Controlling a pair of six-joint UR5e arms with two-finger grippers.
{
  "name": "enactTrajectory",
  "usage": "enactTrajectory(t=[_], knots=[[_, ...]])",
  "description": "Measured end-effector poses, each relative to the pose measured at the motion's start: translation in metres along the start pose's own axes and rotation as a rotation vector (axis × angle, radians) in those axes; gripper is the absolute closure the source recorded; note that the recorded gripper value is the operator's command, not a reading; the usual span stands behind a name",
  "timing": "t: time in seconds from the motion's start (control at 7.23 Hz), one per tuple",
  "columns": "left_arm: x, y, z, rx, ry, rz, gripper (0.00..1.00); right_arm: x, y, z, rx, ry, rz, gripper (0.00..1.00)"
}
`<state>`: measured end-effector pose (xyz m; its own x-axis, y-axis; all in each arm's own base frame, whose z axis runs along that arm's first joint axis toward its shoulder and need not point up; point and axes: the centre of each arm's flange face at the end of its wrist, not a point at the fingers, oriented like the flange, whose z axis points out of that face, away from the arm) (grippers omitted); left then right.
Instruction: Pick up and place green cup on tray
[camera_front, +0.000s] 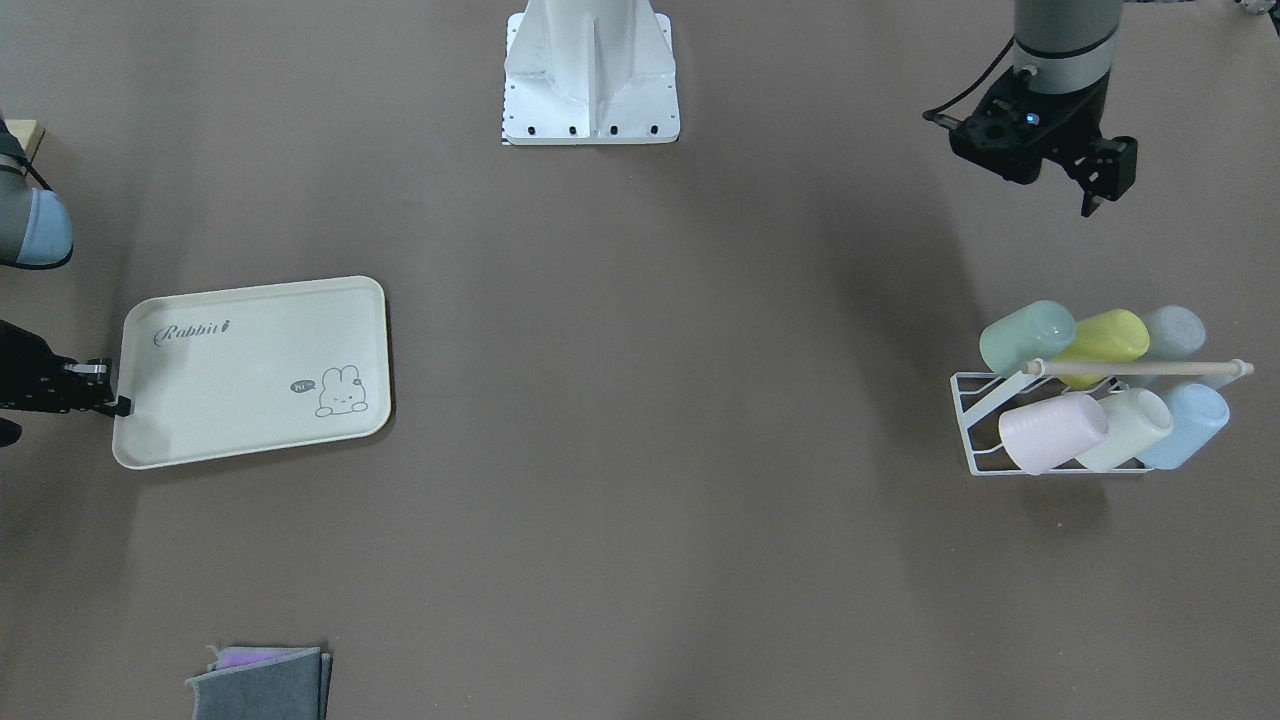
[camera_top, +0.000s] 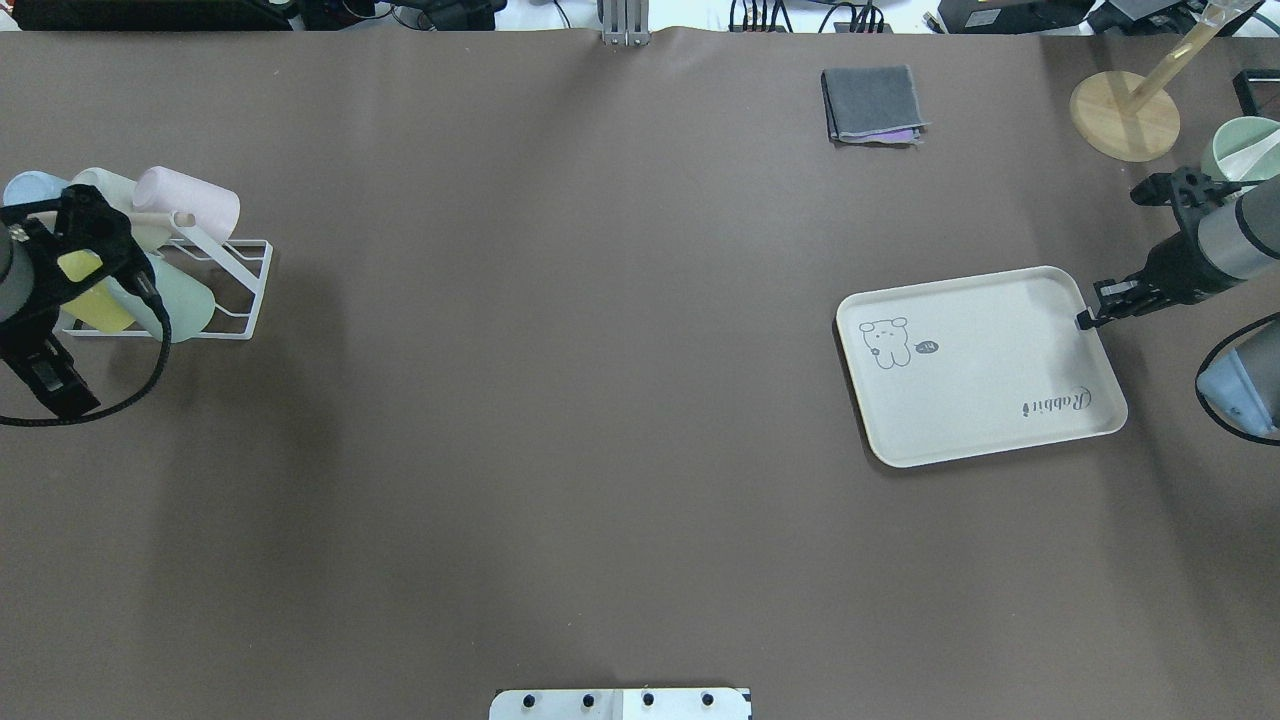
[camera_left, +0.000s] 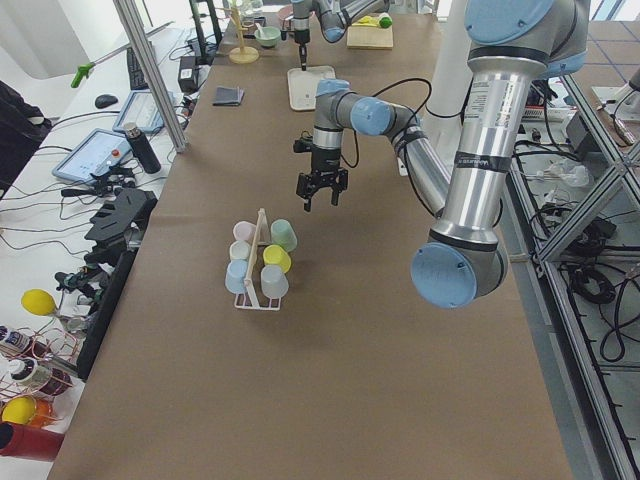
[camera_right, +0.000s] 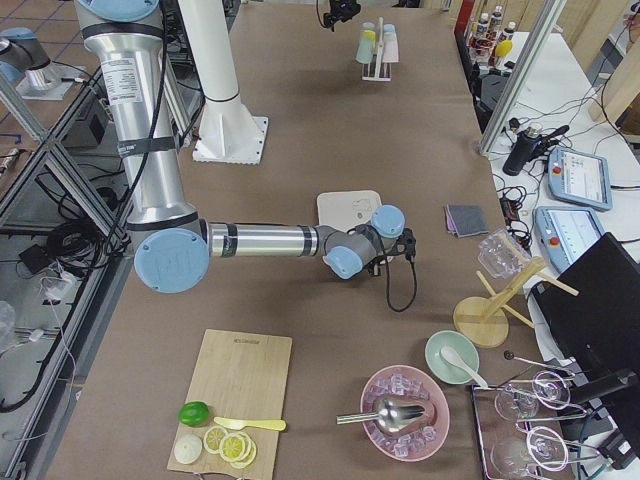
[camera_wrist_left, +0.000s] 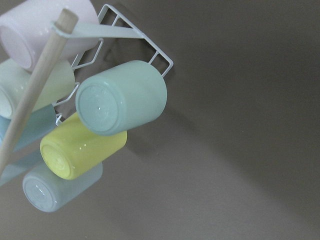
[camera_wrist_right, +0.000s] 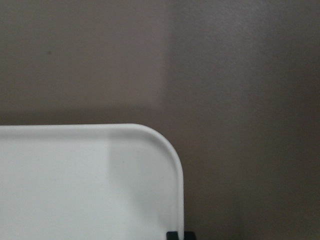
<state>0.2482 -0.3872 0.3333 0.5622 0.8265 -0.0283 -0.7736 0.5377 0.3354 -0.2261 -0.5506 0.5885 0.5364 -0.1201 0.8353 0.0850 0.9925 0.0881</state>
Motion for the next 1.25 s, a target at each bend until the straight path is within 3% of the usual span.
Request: enactTrajectory(t=[0.28, 0.69, 0.97, 1.25], knots=[[0.026, -0.023, 0.007, 0.017, -0.184, 0.203, 0.02, -0.069, -0.034, -0.011, -0.008, -0.032, 0.037, 1.00], [0.060, -0.023, 0.044, 0.043, -0.438, 0.425, 0.02, -0.249, -0.054, 0.025, -0.033, -0.067, 0.083, 1.00], [0.095, -0.004, 0.067, 0.010, -0.589, 0.562, 0.02, -0.340, -0.045, 0.053, -0.020, -0.047, 0.074, 1.00], [0.122, 0.001, 0.073, -0.052, -0.754, 0.773, 0.02, -0.384, -0.035, 0.069, 0.004, -0.034, 0.064, 1.00]])
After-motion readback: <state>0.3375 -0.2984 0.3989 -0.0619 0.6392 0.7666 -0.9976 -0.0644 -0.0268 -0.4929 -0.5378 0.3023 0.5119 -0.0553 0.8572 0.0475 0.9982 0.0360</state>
